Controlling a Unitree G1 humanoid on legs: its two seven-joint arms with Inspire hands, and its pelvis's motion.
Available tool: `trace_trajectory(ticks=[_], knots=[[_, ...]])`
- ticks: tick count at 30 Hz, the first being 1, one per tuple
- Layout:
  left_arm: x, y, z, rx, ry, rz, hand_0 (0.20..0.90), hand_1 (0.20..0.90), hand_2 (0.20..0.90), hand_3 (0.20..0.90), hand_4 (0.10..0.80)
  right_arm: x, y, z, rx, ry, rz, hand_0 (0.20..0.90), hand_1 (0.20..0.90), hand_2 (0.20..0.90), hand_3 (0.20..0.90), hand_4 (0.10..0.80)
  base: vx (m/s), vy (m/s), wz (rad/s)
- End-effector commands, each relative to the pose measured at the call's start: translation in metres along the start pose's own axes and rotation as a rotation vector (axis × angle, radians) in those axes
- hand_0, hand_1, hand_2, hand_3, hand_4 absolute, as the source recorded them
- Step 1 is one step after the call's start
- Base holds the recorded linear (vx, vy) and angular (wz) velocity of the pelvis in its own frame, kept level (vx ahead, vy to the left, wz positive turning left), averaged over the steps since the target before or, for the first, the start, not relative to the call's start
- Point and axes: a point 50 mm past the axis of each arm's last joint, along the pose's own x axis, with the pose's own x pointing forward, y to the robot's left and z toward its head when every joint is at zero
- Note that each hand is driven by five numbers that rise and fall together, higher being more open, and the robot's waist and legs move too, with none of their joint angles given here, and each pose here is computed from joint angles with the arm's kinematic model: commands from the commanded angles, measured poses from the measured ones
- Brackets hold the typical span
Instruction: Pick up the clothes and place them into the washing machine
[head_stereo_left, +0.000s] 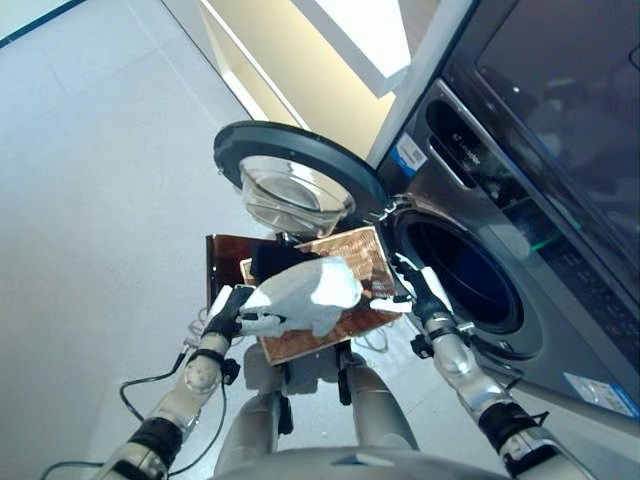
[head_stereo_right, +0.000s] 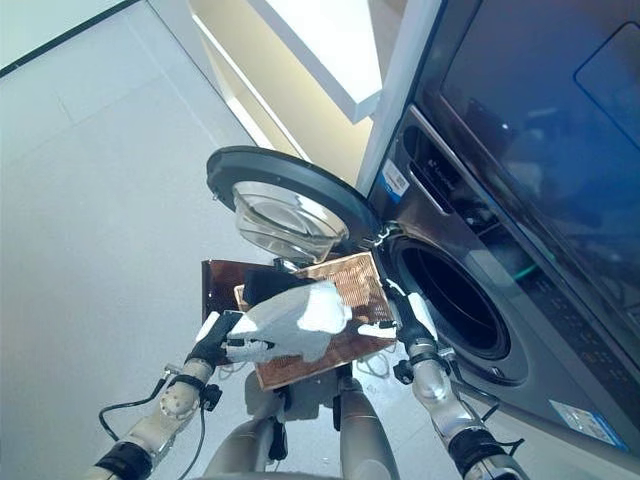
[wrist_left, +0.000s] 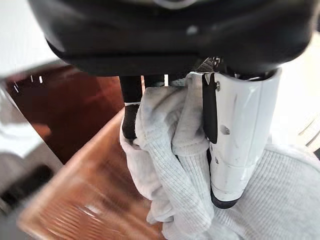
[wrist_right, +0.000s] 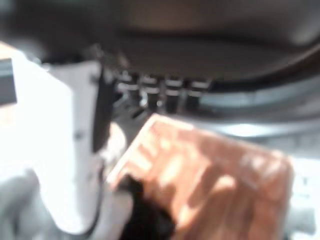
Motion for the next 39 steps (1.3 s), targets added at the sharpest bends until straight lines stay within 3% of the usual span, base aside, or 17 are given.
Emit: trace_trajectory(ticks=[1, 11, 17, 26, 39], knots=[[0.005, 0.004, 0.054, -0.106, -0.309, -0.036, 0.200, 0.200, 0.200, 0.200, 0.300, -0.004, -0.005, 0.017, 0.047, -0.138, 0.077, 0.900, 0.900, 0.900, 0.900, 0.800, 0.000, 0.000, 0.00], [0.006, 0.008, 0.059, 0.027, -0.338, -0.041, 0.200, 0.200, 0.200, 0.200, 0.300, 0.001, -0.013, 0.042, -0.352, -0.290, 0.174, 0.900, 0.900, 0.900, 0.900, 0.800, 0.000, 0.000, 0.00], [0.007, 0.004, 0.062, 0.000, -0.348, -0.056, 0.200, 0.200, 0.200, 0.200, 0.300, 0.002, -0.006, 0.043, -0.148, -0.267, 0.207, 0.900, 0.900, 0.900, 0.900, 0.800, 0.000, 0.000, 0.00], [0.007, -0.002, 0.060, -0.122, -0.328, -0.092, 0.200, 0.200, 0.200, 0.200, 0.300, 0.010, 0.023, 0.016, 0.516, -0.064, 0.241, 0.900, 0.900, 0.900, 0.900, 0.800, -0.003, 0.000, 0.00], [0.009, -0.008, 0.058, -0.239, -0.310, -0.106, 0.200, 0.200, 0.200, 0.200, 0.300, 0.017, 0.057, 0.035, 0.896, -0.073, 0.322, 0.900, 0.900, 0.900, 0.900, 0.800, 0.000, 0.000, 0.00]])
